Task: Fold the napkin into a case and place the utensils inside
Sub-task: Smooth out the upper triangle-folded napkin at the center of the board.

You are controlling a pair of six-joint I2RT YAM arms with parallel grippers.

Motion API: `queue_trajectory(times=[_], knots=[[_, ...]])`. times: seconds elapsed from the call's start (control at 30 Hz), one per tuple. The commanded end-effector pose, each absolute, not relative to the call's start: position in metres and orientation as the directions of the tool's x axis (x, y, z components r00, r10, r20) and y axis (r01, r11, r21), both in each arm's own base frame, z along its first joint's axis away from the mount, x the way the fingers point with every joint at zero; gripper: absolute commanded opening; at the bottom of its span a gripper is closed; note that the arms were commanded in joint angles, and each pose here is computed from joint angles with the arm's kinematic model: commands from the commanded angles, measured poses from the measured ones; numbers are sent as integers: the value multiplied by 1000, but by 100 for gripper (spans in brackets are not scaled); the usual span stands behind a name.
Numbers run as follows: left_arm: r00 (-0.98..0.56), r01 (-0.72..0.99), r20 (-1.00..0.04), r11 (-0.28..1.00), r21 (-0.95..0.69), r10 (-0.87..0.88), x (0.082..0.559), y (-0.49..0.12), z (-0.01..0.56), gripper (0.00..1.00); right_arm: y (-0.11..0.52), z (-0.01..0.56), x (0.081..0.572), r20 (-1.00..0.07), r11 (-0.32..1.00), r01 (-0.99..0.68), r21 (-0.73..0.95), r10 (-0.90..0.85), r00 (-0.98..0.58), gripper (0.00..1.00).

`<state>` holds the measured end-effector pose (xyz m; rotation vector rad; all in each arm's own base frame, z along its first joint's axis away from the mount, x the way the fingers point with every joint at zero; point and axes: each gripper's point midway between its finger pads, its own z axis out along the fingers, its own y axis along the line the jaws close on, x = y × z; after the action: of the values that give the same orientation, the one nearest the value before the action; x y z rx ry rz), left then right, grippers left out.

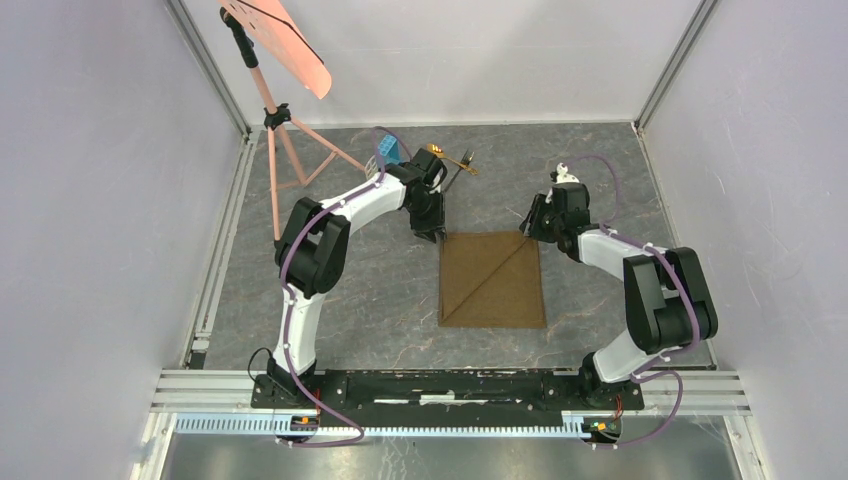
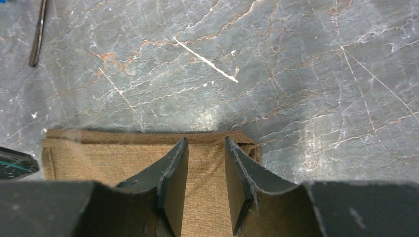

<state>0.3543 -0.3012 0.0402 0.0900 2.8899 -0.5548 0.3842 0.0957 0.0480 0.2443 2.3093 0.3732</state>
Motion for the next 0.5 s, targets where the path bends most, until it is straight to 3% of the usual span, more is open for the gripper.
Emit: queue_trajectory(times=[0.0, 0.27, 0.37, 0.47], knots=[[-974, 120, -222, 926, -358, 40, 364, -303, 41, 37, 90, 48, 394, -705, 959, 22, 281, 222, -674, 39], [-946, 164, -319, 941, -296, 64, 359, -279, 76, 46, 99, 99, 377, -755, 982, -125, 139, 24, -656, 49], [-933, 191, -351, 931, -310, 74, 347, -272, 96, 51, 121, 102, 346, -731, 972, -221, 81, -93, -676, 52], [-916, 225, -395, 911, -345, 77, 333, -268, 116, 59, 160, 92, 305, -681, 927, -342, 154, -151, -716, 51]])
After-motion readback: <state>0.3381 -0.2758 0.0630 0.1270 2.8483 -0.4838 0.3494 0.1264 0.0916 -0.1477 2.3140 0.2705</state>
